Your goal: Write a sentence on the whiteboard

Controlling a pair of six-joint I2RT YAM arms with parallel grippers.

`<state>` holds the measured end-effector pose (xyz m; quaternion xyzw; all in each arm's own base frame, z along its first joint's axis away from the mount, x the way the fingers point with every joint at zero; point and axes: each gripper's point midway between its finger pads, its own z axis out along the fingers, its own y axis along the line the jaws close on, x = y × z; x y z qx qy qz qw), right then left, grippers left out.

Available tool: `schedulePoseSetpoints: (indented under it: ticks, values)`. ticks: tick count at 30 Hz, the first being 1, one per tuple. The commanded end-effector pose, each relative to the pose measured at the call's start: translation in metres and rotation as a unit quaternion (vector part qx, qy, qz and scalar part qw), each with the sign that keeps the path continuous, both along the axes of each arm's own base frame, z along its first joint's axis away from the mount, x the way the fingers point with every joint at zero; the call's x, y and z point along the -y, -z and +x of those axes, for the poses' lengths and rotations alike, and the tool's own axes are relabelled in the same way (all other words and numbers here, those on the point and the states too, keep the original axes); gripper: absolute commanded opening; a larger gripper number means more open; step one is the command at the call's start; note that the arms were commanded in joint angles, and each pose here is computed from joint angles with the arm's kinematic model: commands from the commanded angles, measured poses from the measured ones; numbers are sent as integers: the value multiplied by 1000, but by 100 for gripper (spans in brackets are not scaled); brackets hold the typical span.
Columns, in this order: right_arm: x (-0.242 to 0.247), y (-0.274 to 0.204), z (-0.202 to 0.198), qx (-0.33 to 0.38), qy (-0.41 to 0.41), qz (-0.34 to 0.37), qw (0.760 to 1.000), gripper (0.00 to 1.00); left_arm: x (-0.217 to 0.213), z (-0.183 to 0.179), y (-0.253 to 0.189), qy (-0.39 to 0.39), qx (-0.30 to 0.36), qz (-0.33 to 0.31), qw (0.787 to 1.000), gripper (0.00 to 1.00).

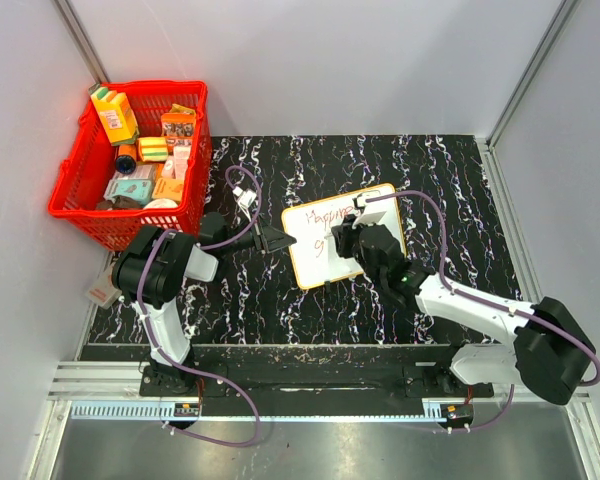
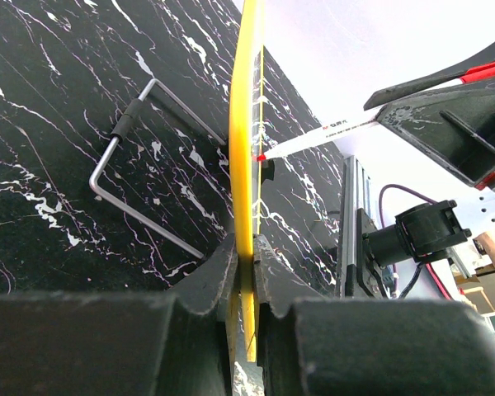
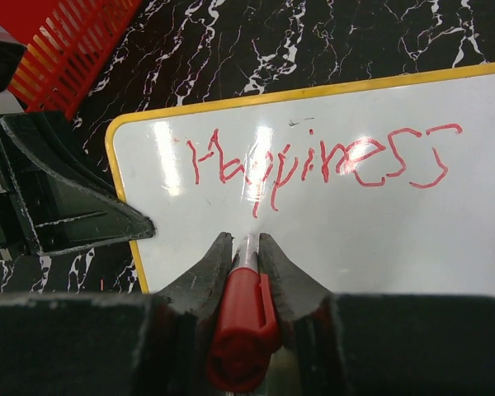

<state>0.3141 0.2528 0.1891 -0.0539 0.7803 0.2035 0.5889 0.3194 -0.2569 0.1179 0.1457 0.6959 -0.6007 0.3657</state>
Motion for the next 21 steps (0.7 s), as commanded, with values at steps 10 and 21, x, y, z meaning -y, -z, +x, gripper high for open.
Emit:
schedulePoseSetpoints:
  ticks: [10, 21]
  values:
    - [4, 2, -1, -9, 7, 17, 1000, 0, 6, 0, -32, 20, 88, -17, 996, 0]
    - [5, 17, -9, -28, -4, 14, 1000, 0, 6, 0, -32, 20, 88, -17, 996, 0]
